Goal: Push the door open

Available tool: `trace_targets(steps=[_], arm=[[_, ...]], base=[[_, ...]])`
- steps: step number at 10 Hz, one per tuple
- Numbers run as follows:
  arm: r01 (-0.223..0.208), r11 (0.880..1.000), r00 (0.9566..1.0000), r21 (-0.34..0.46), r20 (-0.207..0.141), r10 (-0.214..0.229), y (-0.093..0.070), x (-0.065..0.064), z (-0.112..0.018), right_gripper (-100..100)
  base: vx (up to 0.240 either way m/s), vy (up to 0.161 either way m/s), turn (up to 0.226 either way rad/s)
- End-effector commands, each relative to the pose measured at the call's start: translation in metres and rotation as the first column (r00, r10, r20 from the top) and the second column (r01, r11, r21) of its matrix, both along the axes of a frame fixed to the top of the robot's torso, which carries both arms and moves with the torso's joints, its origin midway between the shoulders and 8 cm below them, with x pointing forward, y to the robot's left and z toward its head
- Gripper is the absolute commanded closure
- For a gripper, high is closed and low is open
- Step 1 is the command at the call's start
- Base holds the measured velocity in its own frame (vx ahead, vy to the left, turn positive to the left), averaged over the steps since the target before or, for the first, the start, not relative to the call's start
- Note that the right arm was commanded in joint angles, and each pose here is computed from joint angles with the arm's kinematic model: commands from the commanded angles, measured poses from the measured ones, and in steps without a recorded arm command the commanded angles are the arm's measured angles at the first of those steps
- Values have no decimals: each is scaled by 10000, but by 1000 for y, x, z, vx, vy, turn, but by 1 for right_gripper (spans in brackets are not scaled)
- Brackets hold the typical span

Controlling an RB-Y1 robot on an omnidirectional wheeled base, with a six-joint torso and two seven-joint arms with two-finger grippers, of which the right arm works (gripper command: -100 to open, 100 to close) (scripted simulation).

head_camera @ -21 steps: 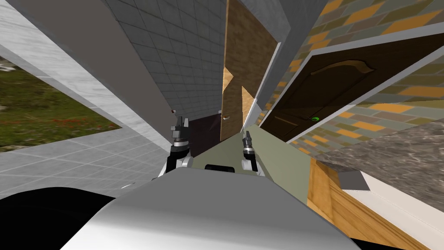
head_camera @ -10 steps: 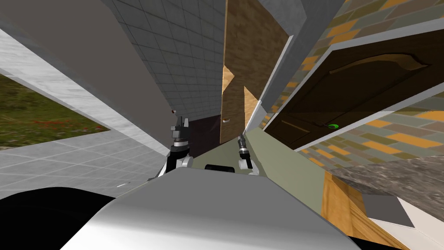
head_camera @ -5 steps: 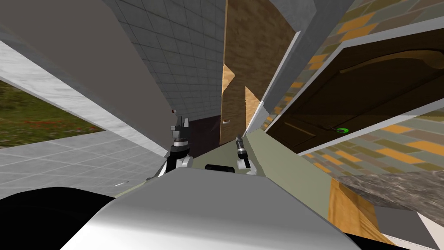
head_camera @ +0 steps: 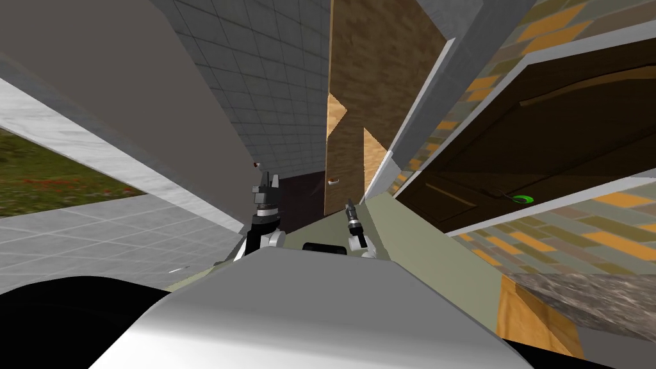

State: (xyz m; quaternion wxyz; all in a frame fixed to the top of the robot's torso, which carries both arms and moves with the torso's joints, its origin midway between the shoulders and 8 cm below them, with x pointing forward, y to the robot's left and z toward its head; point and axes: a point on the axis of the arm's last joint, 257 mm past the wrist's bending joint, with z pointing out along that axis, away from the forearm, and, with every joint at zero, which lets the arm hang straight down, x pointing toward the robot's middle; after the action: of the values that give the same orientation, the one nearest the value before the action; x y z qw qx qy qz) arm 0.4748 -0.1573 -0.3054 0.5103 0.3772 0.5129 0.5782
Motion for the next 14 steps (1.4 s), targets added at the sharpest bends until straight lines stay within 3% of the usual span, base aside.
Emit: trace_targets(steps=[1, 6, 10, 14], arm=[[-126, 9999, 9998, 2, -157, 126, 4, 2, -7, -100], [-488, 9988, 9970, 32, -606, 489, 22, 2, -28, -100], [-957, 9953, 9886, 115, -1158, 964, 47, -1, -53, -100], [-1246, 9920, 9810, 200, -1477, 1262, 64, -4, -66, -100]], base=[[85, -75, 58], [74, -67, 56], [112, -102, 87], [85, -74, 53]])
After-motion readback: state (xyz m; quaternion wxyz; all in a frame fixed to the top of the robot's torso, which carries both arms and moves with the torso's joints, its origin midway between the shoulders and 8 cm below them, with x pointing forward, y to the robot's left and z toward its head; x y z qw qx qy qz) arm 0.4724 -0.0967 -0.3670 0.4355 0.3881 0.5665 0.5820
